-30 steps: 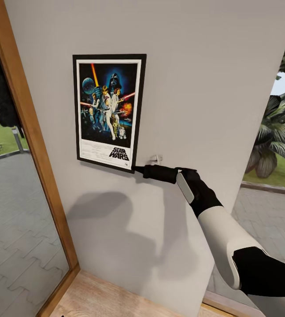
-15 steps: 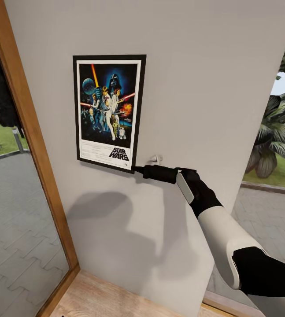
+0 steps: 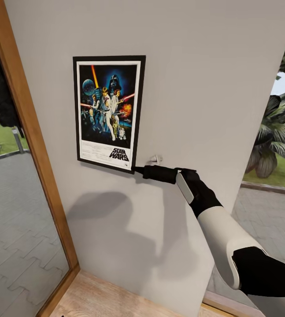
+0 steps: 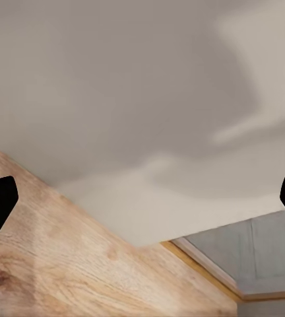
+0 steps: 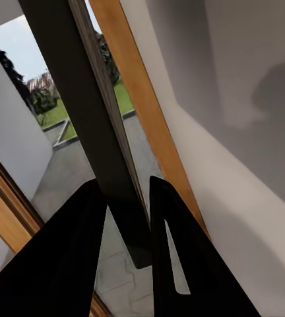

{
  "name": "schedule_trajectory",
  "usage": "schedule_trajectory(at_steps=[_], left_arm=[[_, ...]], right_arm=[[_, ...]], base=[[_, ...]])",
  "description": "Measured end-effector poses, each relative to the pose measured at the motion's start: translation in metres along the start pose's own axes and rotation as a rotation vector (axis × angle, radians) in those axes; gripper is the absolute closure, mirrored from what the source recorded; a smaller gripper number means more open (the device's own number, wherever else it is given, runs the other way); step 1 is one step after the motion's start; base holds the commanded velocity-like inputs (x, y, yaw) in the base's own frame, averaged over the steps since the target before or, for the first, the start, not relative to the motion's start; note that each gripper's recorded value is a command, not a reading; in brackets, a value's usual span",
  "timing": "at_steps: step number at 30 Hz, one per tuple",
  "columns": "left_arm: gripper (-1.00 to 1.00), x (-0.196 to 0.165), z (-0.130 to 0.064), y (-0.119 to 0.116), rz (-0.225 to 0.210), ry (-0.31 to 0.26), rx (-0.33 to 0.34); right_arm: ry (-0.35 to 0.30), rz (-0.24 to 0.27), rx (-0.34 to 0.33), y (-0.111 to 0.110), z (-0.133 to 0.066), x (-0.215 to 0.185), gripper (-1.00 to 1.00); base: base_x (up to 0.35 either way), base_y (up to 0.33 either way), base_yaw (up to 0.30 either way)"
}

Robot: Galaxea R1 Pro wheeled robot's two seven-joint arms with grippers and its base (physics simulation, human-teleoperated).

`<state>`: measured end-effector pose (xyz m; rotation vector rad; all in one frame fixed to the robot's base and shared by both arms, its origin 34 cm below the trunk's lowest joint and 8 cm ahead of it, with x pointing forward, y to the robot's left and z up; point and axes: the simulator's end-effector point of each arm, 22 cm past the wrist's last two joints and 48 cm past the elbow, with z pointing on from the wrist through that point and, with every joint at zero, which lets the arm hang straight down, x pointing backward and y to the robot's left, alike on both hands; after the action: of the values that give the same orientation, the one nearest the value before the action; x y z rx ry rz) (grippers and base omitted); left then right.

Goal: Pick up the poster from the kitchen countertop and hang it on one of the wall nails in the kitchen.

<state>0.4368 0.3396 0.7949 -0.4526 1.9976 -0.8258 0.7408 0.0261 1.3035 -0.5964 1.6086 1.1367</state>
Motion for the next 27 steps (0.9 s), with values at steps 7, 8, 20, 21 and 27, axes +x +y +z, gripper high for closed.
schedule_trajectory(at_steps=[7, 8, 20, 21, 27], left_arm=[[-1.0, -0.0001, 0.0001, 0.0, 0.0, 0.0, 0.0], [-1.0, 0.0, 0.0, 0.0, 0.0, 0.0, 0.0], [-1.0, -0.0006, -0.0005, 0.0006, 0.001, 0.0, -0.001], [-1.0, -0.0008, -0.0004, 0.0006, 0.001, 0.0, -0.001], [-1.0, -0.0008, -0.0004, 0.0006, 0.001, 0.0, -0.001]], right_arm=[[-0.001, -0.001, 0.0, 0.0, 0.0001, -0.0001, 1.0], [-0.001, -0.001, 0.0, 0.0002, 0.0002, -0.0001, 1.0], [-0.001, -0.002, 0.0, 0.0002, 0.0007, 0.0002, 1.0], [0.0, -0.002, 0.001, 0.0, 0.0007, 0.0003, 1.0], [-0.001, -0.001, 0.012, -0.0023, 0.0008, 0.0003, 1.0]], base=[[0.0, 0.0, 0.0], [0.0, 0.0, 0.0], [0.0, 0.0, 0.0], [0.0, 0.0, 0.0], [0.0, 0.0, 0.0]])
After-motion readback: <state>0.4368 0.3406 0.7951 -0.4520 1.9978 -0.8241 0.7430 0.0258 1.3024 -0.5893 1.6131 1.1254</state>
